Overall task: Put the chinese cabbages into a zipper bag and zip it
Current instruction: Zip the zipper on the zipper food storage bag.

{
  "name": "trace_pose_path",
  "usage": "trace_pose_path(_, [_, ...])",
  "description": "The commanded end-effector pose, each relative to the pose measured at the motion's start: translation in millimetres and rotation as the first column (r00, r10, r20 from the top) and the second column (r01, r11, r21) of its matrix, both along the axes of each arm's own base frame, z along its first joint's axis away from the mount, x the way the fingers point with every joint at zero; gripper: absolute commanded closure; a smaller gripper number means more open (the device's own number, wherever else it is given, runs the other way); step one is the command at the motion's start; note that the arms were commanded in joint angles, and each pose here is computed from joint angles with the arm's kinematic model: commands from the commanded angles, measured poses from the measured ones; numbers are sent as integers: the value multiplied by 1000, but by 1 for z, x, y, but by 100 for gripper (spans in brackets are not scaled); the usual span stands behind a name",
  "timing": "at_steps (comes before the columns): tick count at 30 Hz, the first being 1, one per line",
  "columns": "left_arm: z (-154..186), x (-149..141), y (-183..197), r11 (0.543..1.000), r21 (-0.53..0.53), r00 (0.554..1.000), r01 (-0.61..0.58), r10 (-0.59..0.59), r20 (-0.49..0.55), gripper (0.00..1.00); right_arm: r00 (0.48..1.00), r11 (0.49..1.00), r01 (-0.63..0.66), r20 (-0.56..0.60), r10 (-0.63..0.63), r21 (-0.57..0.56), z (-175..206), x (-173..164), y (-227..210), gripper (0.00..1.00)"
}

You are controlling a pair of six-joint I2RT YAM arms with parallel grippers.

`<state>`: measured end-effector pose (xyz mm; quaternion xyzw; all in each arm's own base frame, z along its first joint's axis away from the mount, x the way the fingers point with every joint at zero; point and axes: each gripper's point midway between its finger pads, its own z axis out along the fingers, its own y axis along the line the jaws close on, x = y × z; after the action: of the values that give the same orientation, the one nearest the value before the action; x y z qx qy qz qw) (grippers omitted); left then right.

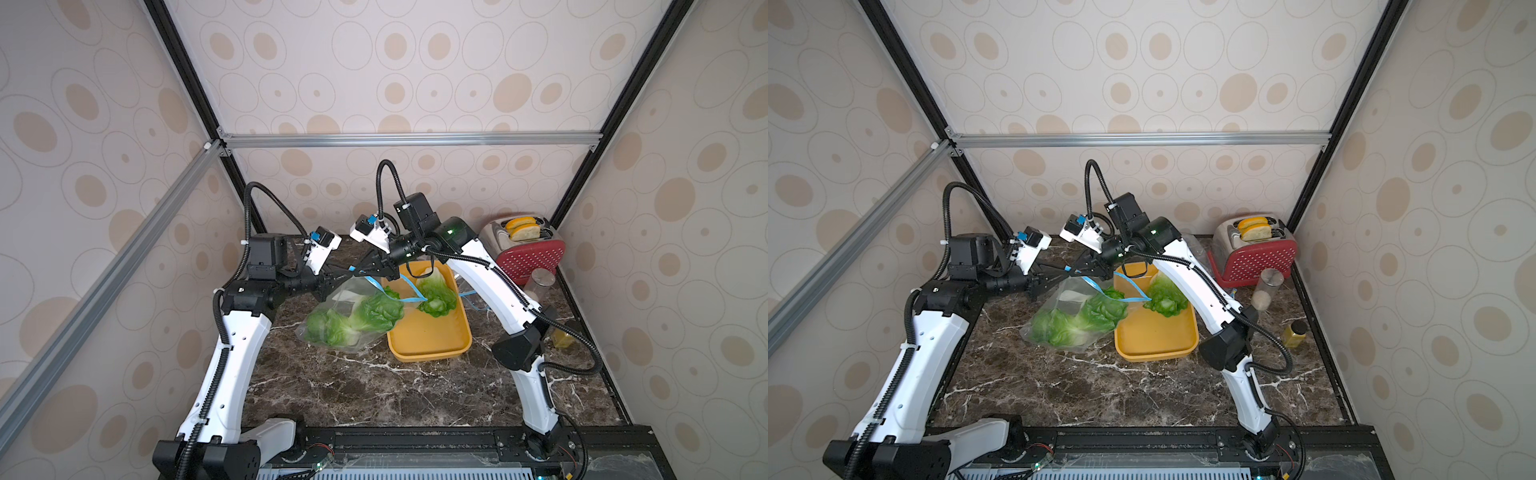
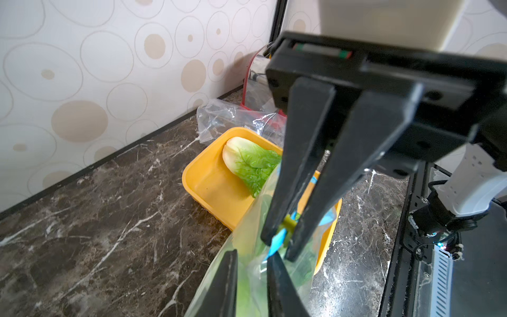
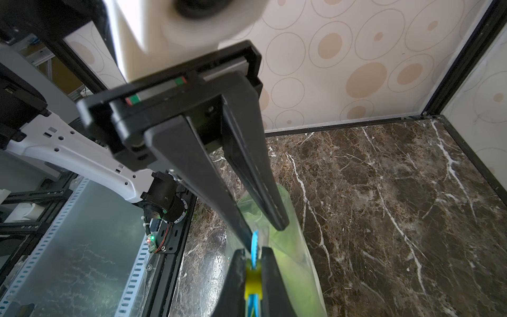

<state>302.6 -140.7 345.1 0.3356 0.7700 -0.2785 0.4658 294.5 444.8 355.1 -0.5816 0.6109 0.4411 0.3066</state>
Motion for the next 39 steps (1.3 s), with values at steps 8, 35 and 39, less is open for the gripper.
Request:
trace_pose_path(8, [9, -18, -12, 990, -28, 990, 141, -141, 5, 80, 999, 1000, -15, 29, 15, 20, 18, -12, -9, 100])
trace_pose_path(35, [13, -6, -12, 992, -55, 994, 109, -108, 24, 100, 1000, 1000, 27, 0, -27, -9, 4, -2, -16, 90])
trace_pose_path(39, [13, -6, -12, 993, -49, 994, 104, -102, 26, 100, 1000, 999, 32, 0, -32, -11, 4, -1, -18, 85])
